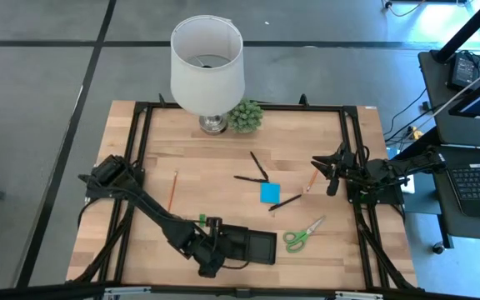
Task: Pick and place office supplies into organizer
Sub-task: Put the black binder clip into the desk organizer, then put the green eraser into the desk organizer
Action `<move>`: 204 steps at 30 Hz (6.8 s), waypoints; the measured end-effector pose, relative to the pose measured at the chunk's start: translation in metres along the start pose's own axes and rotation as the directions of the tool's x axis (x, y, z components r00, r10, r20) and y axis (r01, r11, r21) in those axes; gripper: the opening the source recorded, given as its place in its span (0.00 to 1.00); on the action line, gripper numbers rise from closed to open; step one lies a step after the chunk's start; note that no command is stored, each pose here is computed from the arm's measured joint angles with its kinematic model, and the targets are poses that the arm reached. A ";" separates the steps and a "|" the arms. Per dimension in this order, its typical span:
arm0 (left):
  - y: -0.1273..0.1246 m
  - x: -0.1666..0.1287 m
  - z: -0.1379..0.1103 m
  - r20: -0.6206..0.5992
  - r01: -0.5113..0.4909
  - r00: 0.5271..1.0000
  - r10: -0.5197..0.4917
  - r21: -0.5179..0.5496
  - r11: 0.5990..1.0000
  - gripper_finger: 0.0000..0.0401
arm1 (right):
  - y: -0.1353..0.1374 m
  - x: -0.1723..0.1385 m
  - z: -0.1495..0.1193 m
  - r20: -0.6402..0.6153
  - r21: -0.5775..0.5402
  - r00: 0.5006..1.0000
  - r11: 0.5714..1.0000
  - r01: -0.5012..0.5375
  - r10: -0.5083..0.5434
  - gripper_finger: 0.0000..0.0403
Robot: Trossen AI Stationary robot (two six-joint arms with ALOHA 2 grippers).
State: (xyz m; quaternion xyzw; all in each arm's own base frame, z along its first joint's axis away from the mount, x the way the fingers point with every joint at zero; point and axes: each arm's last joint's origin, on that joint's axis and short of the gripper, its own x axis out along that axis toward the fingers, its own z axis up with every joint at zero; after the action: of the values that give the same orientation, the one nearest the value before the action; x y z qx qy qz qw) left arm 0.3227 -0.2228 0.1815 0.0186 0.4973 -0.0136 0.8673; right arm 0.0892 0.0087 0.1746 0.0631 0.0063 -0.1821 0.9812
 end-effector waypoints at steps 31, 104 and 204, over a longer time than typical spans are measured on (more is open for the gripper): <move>0.020 -0.083 0.012 0.047 0.166 0.986 -0.160 -0.161 0.973 0.16 | 0.000 0.000 0.000 0.000 -0.004 1.000 1.000 0.000 0.000 0.22; 0.098 0.005 -0.024 -0.456 -0.465 0.884 0.099 -0.881 0.093 0.39 | 0.000 0.000 0.000 0.000 -0.186 1.000 0.983 0.000 0.000 0.22; 0.094 0.021 -0.052 -0.456 -0.440 0.890 -0.011 -0.850 -0.291 0.40 | 0.000 0.000 0.000 0.001 -0.234 1.000 0.972 0.000 0.000 0.22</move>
State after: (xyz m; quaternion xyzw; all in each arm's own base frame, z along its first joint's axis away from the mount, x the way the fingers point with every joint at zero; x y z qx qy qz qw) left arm 0.2926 -0.1264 0.1386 -0.5730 0.4196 0.5443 0.4465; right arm 0.0891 0.0087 0.1746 -0.0532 0.0275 -0.1802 0.9818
